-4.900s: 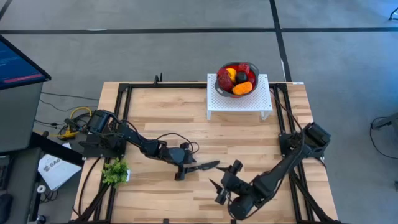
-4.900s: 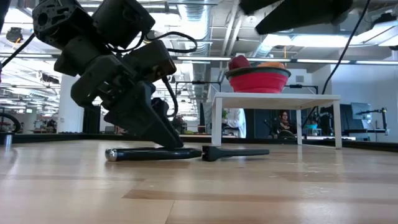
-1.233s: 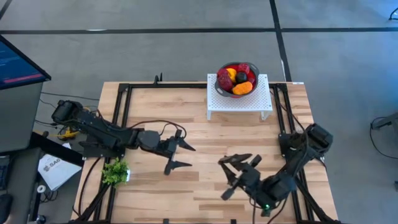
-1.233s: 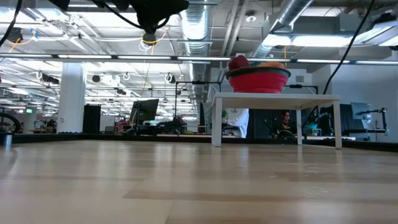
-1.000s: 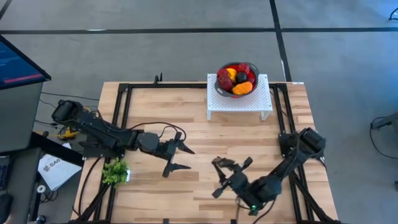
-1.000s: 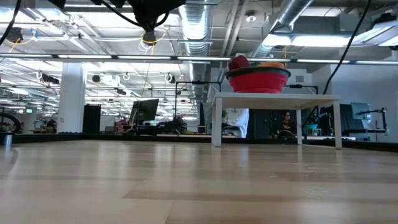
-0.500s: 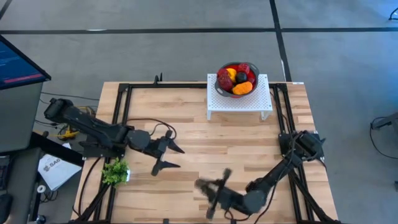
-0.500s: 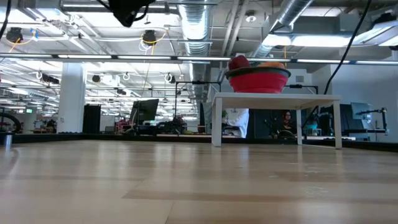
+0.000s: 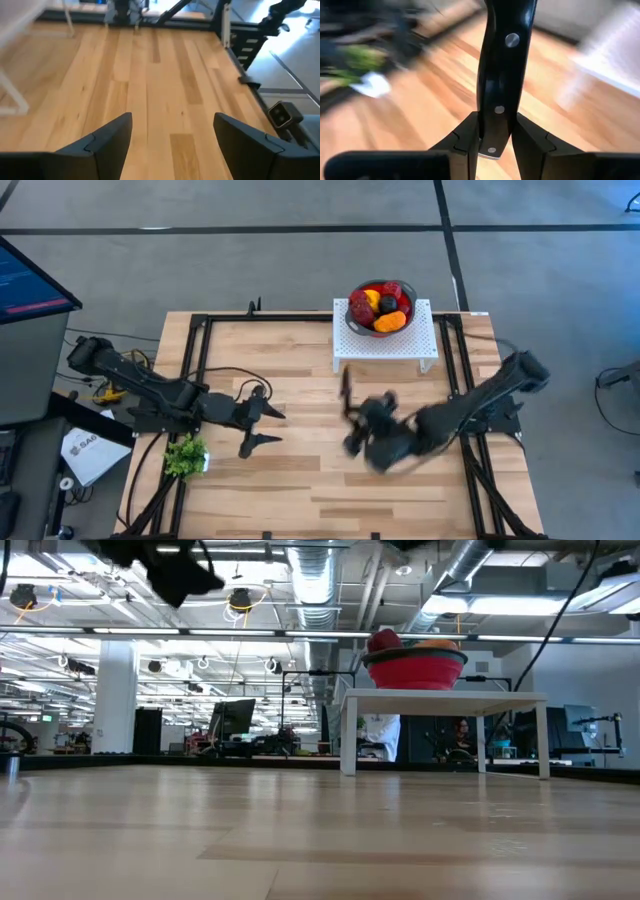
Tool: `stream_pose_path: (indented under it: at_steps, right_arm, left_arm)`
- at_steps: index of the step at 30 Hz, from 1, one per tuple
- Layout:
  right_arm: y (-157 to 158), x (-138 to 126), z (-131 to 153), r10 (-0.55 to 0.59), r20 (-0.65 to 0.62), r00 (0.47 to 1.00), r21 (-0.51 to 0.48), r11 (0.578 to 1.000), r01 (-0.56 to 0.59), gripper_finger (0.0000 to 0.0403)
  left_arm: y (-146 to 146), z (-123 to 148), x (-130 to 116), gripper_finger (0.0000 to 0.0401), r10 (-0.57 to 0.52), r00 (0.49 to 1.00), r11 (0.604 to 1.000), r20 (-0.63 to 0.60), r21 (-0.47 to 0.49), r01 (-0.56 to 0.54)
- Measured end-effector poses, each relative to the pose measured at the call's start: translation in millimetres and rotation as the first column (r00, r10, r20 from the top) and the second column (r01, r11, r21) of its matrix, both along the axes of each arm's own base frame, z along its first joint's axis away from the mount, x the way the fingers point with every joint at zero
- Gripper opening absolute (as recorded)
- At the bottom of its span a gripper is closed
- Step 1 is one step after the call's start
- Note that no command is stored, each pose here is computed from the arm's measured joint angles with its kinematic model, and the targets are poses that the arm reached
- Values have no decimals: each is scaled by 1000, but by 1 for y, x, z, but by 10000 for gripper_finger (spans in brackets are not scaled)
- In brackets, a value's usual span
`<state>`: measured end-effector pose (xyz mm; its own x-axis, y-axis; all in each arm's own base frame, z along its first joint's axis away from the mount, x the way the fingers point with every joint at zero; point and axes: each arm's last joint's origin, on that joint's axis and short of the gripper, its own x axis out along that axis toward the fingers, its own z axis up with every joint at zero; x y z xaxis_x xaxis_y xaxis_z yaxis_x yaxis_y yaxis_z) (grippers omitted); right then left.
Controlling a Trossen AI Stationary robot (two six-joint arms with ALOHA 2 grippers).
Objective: Pick & Place Fruit
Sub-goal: Put the black knife on the shelf
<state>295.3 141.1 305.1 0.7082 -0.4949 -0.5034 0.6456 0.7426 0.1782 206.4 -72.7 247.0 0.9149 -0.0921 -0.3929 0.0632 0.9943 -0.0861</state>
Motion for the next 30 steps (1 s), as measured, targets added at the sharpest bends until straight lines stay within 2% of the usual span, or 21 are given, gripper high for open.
stream_pose_path:
  at_steps: [4,8,11,17,19,21,25,30]
  right_arm:
    - [-55,-44,23,-167,-209,964,159,966,202,87]
    - [-103,-78,32,-294,-430,854,193,894,405,87]
    - [-133,-97,40,-358,-509,783,205,833,514,87]
    - [-188,-114,41,-387,-554,737,266,756,598,88]
    - [-206,-119,36,-376,-600,706,292,719,631,88]
    - [-224,-121,29,-348,-637,687,312,699,644,88]
    - [-253,-124,15,-313,-673,670,353,661,663,88]
    - [-281,-131,3,-270,-705,656,417,591,691,88]
  left_arm:
    - [2,-18,-4,272,49,999,998,-5,-25,-50]
    - [4,-29,-6,273,56,998,998,30,-44,-55]
    - [4,-36,-8,273,57,997,997,56,-56,-53]
    - [5,-41,-10,273,57,995,996,79,-66,-52]
    - [5,-42,-10,273,57,995,996,86,-69,-51]
    - [5,-42,-10,273,57,994,996,93,-72,-51]
    - [5,-41,-10,273,57,993,996,102,-76,-49]
    - [5,-39,-9,273,56,992,995,116,-83,-46]
